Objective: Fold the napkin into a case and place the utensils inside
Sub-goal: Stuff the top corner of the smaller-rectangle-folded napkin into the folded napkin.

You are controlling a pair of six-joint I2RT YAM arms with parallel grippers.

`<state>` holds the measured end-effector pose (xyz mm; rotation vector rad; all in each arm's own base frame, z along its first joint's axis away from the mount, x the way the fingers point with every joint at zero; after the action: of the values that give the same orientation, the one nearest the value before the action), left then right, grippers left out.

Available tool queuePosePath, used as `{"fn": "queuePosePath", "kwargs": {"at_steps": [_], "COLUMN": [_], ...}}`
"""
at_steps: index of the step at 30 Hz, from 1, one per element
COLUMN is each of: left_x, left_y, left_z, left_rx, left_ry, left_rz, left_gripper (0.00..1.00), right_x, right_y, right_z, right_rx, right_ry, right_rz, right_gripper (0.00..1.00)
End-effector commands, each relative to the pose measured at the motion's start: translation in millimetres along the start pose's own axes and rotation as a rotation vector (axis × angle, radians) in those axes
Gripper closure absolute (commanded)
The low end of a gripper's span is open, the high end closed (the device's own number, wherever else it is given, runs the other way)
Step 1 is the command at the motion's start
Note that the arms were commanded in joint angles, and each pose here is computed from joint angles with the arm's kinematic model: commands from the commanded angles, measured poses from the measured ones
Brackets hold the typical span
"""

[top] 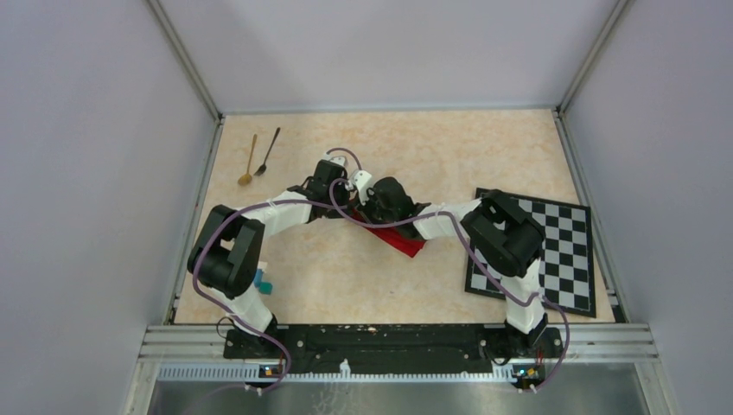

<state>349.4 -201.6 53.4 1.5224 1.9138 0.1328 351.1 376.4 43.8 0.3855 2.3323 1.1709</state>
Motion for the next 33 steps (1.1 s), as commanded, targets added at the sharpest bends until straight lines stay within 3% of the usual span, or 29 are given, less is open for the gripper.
{"fn": "queuePosePath", "kwargs": {"at_steps": [1, 10, 13, 21, 30, 33], "left_x": [-13.5, -15.8, -17.0, -20.5, -15.7, -15.8], "left_y": [7.9, 12.2, 13.8, 21.4, 19.3, 27.1], "left_z": [-2.3, -6.0, -6.7, -18.5, -30.0, -46.5], "left_rx": [-0.028, -0.044, -0.052, -0.098, -0.046, -0.068], "left_ry": [-0.058, -0.044, -0.044, -0.058, -0.118, -0.160], "left_rz": [0.009, -0.011, -0.034, -0.042, -0.126, -0.163], "left_gripper": [1.00, 1.00, 1.00, 0.99, 0.79, 0.67], "right_x": [6.2, 27.7, 34.0, 36.5, 29.9, 26.9], "right_y": [20.1, 31.1, 36.4, 13.8, 7.8, 4.6], "right_z": [9.0, 16.4, 4.0, 9.5, 7.1, 4.1], "right_rx": [-0.063, -0.110, -0.166, -0.096, -0.114, -0.126], "right_ry": [0.032, 0.128, 0.144, 0.143, 0.130, 0.139], "right_rz": [0.014, 0.102, 0.100, 0.127, 0.244, 0.285], "right_gripper": [0.80, 1.00, 1.00, 1.00, 0.96, 0.93]}}
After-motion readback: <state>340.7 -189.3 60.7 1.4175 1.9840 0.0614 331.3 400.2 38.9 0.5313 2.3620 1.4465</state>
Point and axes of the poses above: each gripper's point midway between its finger pads, its own z axis out along the fingers, its own x axis along the line the jaws close on, y = z × x, the point moved 1 cm from there along -z, back along the fingers, and after that the axes turned 15 degrees about -z, right-handed, at the moved point
